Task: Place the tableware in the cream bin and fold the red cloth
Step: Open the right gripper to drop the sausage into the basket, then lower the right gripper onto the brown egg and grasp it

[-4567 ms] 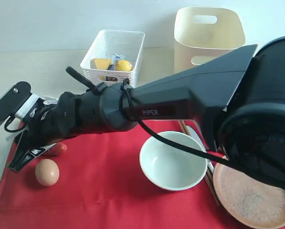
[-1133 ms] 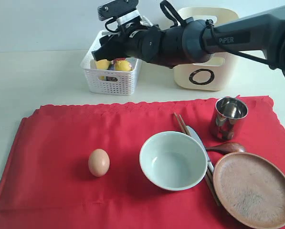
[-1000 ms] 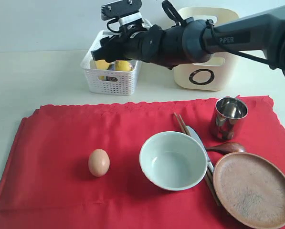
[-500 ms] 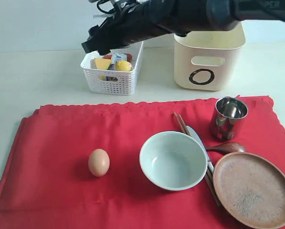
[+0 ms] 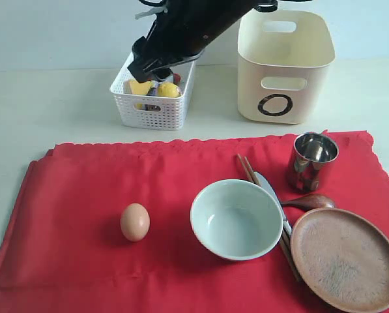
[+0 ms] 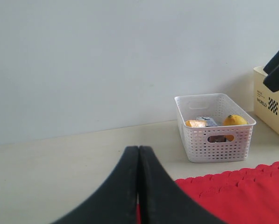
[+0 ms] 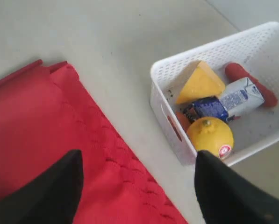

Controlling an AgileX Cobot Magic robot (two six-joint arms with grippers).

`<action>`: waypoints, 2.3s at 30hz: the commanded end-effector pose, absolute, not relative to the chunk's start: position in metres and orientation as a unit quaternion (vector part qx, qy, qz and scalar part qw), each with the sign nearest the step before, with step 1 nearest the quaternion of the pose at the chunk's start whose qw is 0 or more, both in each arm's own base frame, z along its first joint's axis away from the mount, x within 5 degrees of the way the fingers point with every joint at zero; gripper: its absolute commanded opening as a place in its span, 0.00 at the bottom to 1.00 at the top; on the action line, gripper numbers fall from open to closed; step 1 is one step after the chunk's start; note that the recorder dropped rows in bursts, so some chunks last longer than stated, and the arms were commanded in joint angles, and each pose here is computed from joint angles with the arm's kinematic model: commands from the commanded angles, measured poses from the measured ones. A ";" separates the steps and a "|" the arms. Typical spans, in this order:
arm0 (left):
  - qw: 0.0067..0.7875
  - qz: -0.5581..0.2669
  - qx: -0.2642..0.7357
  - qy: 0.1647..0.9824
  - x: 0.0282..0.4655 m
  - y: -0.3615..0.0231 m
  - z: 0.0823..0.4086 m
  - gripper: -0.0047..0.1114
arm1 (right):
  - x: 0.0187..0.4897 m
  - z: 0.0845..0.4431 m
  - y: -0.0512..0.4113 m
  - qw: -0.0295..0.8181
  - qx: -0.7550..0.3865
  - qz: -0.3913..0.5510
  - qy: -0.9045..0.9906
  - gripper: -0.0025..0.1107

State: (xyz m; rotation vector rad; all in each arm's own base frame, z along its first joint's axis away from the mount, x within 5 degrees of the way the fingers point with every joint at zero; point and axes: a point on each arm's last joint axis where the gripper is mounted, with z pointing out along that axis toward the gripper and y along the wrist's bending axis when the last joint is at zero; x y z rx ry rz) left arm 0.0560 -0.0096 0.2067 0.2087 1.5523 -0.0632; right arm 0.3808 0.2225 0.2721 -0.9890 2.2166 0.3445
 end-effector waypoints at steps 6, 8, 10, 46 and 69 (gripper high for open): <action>0.709 -0.031 0.095 0.698 0.056 -0.010 0.206 0.04 | 0.371 0.283 0.211 0.305 -0.366 0.114 0.872 0.59; 0.709 -0.031 0.095 0.698 0.056 -0.010 0.206 0.04 | 0.369 0.285 0.210 0.299 -0.360 0.114 0.876 0.59; 0.709 -0.031 0.095 0.698 0.056 -0.010 0.206 0.04 | 0.366 0.285 0.209 0.298 -0.356 0.115 0.878 0.59; 0.709 -0.032 0.096 0.698 0.056 -0.010 0.206 0.04 | 0.291 0.160 0.281 0.216 -0.463 0.110 0.853 0.59; 0.709 -0.032 0.096 0.698 0.056 -0.010 0.206 0.04 | 0.291 0.112 0.284 0.158 -0.454 0.111 0.870 0.57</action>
